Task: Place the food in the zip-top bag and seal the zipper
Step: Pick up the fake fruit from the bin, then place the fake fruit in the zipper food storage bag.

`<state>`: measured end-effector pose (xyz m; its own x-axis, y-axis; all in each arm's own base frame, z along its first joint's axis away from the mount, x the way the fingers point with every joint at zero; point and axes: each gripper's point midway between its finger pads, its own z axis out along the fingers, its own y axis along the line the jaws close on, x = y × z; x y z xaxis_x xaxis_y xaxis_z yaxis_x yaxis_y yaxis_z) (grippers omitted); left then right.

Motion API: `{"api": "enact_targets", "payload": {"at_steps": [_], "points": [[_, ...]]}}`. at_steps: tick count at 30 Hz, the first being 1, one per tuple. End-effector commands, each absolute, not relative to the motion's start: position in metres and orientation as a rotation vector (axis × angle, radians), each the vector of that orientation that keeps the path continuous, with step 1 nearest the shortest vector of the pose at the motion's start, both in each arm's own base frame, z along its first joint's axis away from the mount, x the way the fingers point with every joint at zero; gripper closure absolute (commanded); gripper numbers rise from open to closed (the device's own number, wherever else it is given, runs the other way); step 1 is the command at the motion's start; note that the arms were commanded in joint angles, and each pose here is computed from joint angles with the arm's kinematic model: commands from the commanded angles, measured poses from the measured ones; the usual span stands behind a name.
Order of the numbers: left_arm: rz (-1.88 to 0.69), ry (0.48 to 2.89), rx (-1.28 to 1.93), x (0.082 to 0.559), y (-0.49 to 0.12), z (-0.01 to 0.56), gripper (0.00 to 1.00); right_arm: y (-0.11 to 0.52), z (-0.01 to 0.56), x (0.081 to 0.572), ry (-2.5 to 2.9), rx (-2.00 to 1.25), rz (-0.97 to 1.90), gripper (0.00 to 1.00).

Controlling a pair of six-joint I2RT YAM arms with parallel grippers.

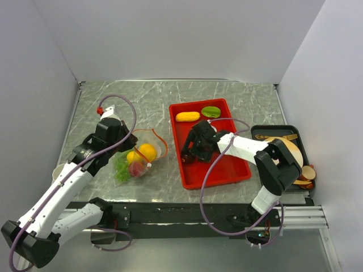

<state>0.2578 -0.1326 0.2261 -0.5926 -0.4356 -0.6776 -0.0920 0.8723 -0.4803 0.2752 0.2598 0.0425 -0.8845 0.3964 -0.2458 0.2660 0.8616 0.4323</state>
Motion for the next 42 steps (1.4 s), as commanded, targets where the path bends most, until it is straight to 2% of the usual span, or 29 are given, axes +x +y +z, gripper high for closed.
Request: {"api": "enact_targets", "payload": {"at_steps": [1,2,3,13,16,21,26,32,42], "points": [[-0.539,2.133,-0.362,0.262,-0.137,0.238,0.99,0.271,0.055,0.279,2.659,0.493,0.661,0.20],[-0.538,2.135,-0.362,0.262,-0.137,0.238,0.99,0.272,0.055,0.279,2.659,0.493,0.660,0.29],[-0.537,2.135,-0.361,0.262,-0.137,0.238,0.99,0.272,0.054,0.279,2.659,0.497,0.667,0.32],[-0.545,2.133,-0.364,0.260,-0.137,0.237,0.99,0.253,0.082,0.287,2.556,0.468,0.576,0.45],[-0.543,2.131,-0.363,0.261,-0.137,0.237,0.99,0.250,0.110,0.292,2.475,0.441,0.604,0.46],[-0.539,2.141,-0.352,0.263,-0.138,0.235,0.99,0.294,0.176,0.290,2.332,0.274,0.981,0.45],[-0.547,2.140,-0.351,0.262,-0.139,0.234,0.99,0.341,0.220,0.279,2.294,0.015,1.073,0.44],[-0.552,2.151,-0.360,0.263,-0.141,0.228,0.99,0.388,0.230,0.261,2.293,-0.204,1.145,0.42],[-0.541,2.142,-0.357,0.262,-0.138,0.233,0.99,0.431,0.201,0.244,2.416,-0.387,1.116,0.38]]}}
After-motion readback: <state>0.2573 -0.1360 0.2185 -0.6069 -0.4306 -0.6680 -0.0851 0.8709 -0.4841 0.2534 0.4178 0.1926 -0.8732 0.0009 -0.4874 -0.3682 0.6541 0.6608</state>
